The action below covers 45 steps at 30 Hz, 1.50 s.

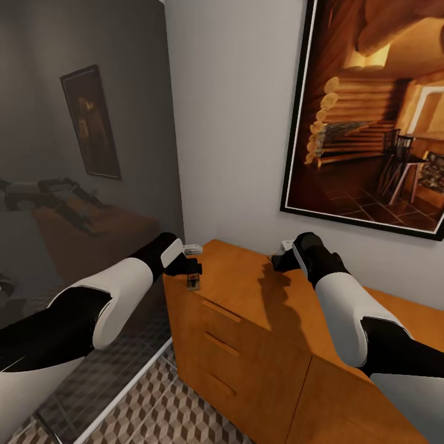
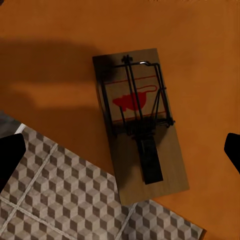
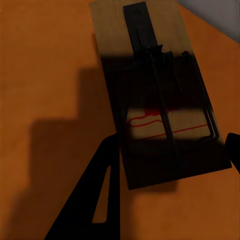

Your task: Take the four mousetraps from the cabinet in the bathroom and place them on the bathroom floor. Make sure all four end up on the same floor surface, and ensure that at least two of them are either under or directly next to the same bathroom sink.

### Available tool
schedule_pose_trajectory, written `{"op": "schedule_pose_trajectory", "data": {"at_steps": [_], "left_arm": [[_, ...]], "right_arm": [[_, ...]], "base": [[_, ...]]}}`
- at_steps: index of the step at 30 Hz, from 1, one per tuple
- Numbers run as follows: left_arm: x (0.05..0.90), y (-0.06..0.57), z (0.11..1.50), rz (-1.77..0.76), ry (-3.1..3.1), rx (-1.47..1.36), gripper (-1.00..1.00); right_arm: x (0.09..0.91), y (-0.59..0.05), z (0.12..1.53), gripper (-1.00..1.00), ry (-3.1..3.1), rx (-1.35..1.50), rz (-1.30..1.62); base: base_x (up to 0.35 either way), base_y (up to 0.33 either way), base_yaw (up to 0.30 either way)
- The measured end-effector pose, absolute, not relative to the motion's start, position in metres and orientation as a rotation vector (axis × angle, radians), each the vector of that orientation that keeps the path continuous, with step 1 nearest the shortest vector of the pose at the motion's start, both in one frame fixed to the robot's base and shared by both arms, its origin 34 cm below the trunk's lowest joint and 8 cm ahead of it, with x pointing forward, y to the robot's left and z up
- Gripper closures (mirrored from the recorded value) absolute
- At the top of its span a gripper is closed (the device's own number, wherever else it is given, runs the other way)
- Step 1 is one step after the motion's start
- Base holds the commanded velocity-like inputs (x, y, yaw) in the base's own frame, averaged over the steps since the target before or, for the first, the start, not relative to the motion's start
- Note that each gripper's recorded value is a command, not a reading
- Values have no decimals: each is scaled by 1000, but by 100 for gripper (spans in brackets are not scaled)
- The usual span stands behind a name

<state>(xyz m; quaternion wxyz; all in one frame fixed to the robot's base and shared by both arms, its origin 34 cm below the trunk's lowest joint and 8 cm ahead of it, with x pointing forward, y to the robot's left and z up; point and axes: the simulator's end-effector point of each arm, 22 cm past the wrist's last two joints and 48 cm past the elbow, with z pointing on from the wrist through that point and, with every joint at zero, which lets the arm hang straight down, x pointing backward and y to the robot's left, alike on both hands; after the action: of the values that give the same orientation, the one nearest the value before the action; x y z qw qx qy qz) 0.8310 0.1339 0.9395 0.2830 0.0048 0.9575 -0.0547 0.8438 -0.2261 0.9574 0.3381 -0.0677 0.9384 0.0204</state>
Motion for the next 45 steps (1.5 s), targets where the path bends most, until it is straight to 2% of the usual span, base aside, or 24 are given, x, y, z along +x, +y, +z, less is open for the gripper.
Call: {"op": "schedule_pose_trajectory", "data": {"at_steps": [45], "left_arm": [[831,128,915,-151,2553,20,-100]], "right_arm": [[843,-227,931,100,2445,-175,53]], "base": [[0,0,0]]}}
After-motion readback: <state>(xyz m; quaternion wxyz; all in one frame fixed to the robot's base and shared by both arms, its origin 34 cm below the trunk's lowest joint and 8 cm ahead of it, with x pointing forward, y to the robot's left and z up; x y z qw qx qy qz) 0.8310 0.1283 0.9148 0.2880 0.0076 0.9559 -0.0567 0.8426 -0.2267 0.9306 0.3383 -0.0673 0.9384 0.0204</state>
